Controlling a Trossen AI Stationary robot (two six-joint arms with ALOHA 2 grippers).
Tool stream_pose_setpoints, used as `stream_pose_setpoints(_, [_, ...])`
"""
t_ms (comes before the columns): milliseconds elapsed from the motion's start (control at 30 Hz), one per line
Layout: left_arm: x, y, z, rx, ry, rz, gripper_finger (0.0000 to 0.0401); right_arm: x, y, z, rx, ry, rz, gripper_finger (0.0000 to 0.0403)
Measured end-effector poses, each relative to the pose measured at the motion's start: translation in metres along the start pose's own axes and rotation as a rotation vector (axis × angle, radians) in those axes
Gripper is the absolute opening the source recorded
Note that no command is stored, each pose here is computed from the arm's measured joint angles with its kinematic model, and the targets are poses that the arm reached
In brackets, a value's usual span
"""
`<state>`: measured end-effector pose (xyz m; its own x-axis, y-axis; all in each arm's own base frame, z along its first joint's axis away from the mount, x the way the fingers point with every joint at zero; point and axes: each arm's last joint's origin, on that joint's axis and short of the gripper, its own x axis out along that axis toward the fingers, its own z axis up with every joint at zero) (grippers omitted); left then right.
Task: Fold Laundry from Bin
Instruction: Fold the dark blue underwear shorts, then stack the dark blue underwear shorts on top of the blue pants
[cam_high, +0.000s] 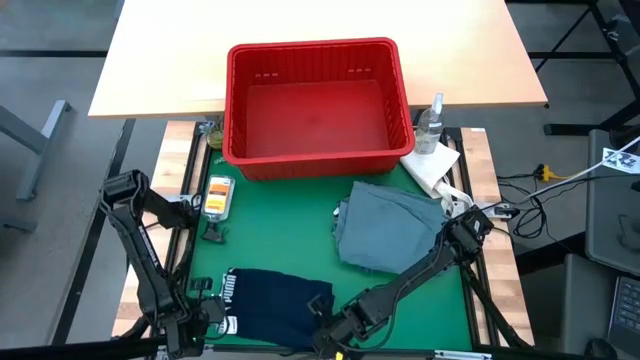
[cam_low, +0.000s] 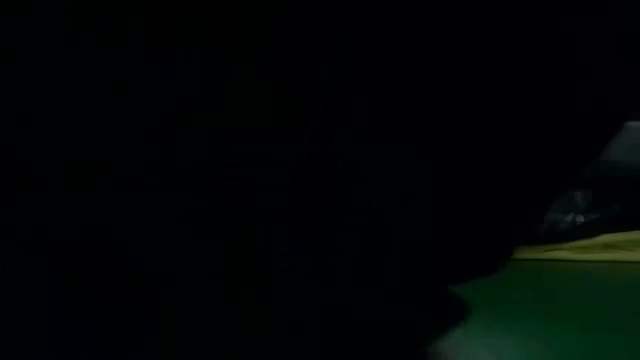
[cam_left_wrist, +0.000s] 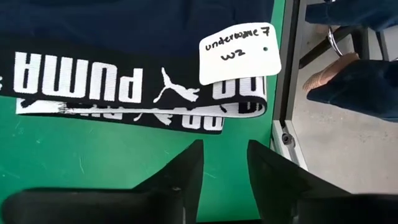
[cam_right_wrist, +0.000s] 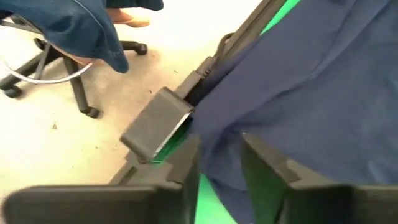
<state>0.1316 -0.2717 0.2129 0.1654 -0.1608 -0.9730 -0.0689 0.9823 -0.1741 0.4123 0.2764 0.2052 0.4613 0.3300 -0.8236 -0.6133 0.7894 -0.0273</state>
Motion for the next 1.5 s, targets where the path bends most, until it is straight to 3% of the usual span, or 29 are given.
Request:
stream_pose_setpoints(267, [0.000, 0.001, -0.001, -0.001, 0.098, -0.020, 0.0135, 0.000, -0.002, -0.001, 0.032, 0.006, 0.046, 0.0176])
stream_pose_setpoints(400, [-0.001, 0.003, -0.002, -0.001, 0.126, -0.016, 0.0119, -0.001, -0.014, -0.003, 0.055, 0.009, 0.080, 0.0181])
stream_pose_setpoints(567, [-0.001, 0.004, 0.000, 0.000, 0.057, 0.010, 0.0103, -0.002, -0.034, -0.005, 0.093, -0.001, 0.150, 0.0181])
stream_pose_setpoints(700, [-0.001, 0.004, 0.001, -0.011, 0.014, 0.028, 0.0107, -0.002, -0.039, -0.008, 0.092, 0.022, 0.143, 0.0182])
stream_pose_setpoints(933, [0.000, 0.007, 0.001, -0.189, -0.006, 0.056, 0.0158, -0.003, -0.031, -0.017, -0.008, 0.125, 0.147, 0.0182])
stream_pose_setpoints(1167, [0.007, 0.015, 0.002, -0.419, -0.016, 0.092, 0.0203, -0.002, -0.018, -0.020, -0.227, 0.190, 0.022, 0.0182])
stream_pose_setpoints(1367, [0.004, 0.020, 0.011, -0.447, -0.030, 0.084, 0.0192, -0.001, -0.003, -0.019, -0.473, 0.225, -0.071, 0.0182])
stream_pose_setpoints(1500, [-0.002, 0.024, 0.014, -0.396, -0.035, 0.077, 0.0182, 0.005, -0.003, -0.022, -0.518, 0.222, -0.080, 0.0182])
